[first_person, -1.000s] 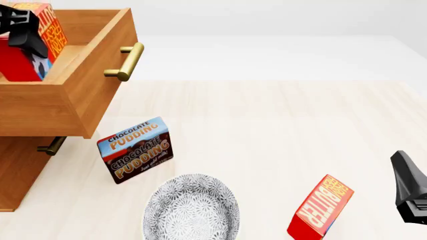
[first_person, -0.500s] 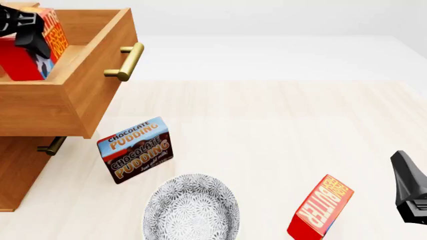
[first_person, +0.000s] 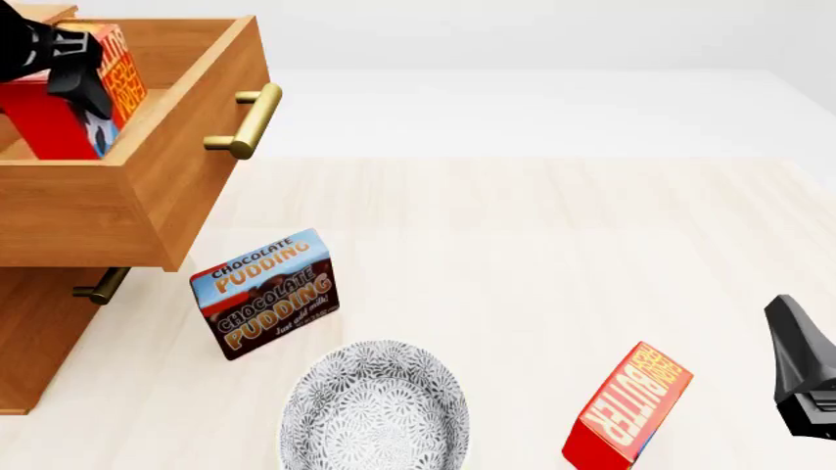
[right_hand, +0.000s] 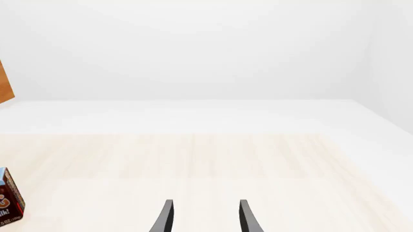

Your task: Put the butter at the front in the top drawer of the cabinet and close it.

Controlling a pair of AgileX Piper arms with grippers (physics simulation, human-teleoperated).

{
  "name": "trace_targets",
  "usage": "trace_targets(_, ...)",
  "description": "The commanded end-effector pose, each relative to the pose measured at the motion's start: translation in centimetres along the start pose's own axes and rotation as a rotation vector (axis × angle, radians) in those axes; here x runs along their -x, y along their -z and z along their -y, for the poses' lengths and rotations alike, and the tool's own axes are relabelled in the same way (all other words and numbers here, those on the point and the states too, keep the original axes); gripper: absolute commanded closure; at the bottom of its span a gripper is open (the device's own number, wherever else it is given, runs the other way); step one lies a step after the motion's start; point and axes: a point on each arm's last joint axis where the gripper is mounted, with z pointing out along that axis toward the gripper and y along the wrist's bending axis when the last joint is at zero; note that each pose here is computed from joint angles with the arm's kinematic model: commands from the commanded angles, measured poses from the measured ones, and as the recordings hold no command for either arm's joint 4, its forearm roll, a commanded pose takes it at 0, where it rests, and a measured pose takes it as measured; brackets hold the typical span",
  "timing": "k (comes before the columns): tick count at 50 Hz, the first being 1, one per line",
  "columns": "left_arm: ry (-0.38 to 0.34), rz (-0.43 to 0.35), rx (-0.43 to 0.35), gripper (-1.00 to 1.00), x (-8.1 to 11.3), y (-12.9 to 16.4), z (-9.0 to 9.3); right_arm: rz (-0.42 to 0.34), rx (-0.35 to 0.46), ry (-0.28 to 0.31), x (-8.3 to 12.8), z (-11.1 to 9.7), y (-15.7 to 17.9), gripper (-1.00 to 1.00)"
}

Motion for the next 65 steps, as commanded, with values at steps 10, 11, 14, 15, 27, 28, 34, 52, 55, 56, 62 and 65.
trace_targets(10,-0.016,0.002,-0.007,1.0,0.1,0.0,0.4,0.0,0.0,0.001,0.0,0.0,0.0,-1.0)
trace_targets(11,-0.015,0.003,-0.007,1.0,0.1,0.0,0.4,0.0,0.0,0.001,0.0,0.0,0.0,-1.0)
trace_targets(14,-0.013,0.002,-0.008,1.0,0.1,0.0,0.4,0.0,0.0,0.001,0.0,0.0,0.0,-1.0)
trace_targets(15,-0.013,0.003,-0.007,1.0,0.0,0.1,0.4,0.0,0.0,0.001,0.0,0.0,0.0,-1.0)
trace_targets(27,-0.012,-0.01,-0.007,1.0,-0.2,-0.2,0.4,0.0,0.0,0.001,0.0,0.0,0.0,-1.0)
trace_targets(28,-0.012,-0.01,-0.009,1.0,-0.2,-0.2,0.5,0.0,0.0,0.001,0.0,0.0,0.0,-1.0)
trace_targets(34,-0.011,-0.015,-0.011,1.0,-0.3,-0.3,0.6,0.0,0.0,0.001,0.0,0.0,0.0,-1.0)
trace_targets(52,-0.005,-0.036,-0.014,1.0,-0.4,-1.0,0.9,0.0,0.0,0.001,0.0,0.0,0.0,-1.0)
trace_targets(55,-0.005,-0.041,-0.015,1.0,-0.3,-1.2,0.9,0.0,0.0,0.001,0.0,0.0,0.0,-1.0)
trace_targets(56,-0.005,-0.042,-0.015,1.0,-0.3,-1.2,1.0,0.0,0.0,0.001,0.0,0.0,0.0,-1.0)
trace_targets(62,-0.006,-0.056,-0.015,1.0,-0.4,-1.7,1.0,0.0,0.0,0.001,0.0,0.0,0.0,-1.0)
trace_targets(65,-0.005,-0.061,-0.015,1.0,-0.4,-1.9,1.0,0.0,0.0,0.001,0.0,0.0,0.0,-1.0)
